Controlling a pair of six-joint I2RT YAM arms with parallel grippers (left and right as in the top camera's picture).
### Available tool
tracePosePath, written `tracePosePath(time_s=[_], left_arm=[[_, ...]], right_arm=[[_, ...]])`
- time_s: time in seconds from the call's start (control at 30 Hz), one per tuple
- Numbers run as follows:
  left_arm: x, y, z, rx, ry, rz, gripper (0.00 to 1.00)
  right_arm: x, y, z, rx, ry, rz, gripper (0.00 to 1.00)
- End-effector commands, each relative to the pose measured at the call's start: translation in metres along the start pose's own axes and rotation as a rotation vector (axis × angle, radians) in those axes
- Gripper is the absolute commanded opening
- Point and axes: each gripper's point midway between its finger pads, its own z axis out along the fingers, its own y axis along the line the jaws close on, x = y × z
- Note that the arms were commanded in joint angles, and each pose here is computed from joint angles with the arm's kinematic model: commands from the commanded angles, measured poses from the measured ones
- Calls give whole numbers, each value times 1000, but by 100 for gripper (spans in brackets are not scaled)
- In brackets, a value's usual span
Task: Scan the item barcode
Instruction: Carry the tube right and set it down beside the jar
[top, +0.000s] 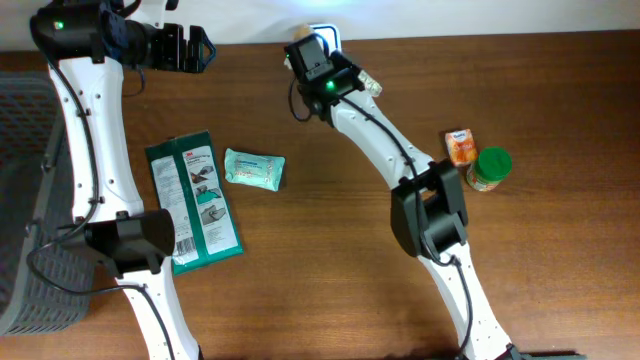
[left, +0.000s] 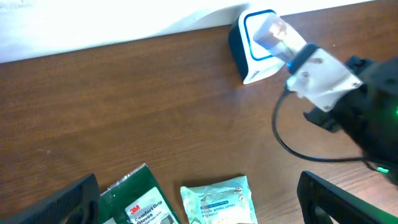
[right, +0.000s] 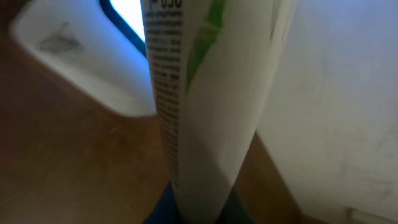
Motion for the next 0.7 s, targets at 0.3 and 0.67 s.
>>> tracePosePath(time_s=[0.3, 0.67], left_arm=[[-3, -3, -7, 7, -17, 21, 99], [-3, -3, -7, 7, -17, 21, 99]], right_arm=[[38, -128, -197, -438, -149, 780, 4], [176, -73, -154, -591, 418, 847, 4]])
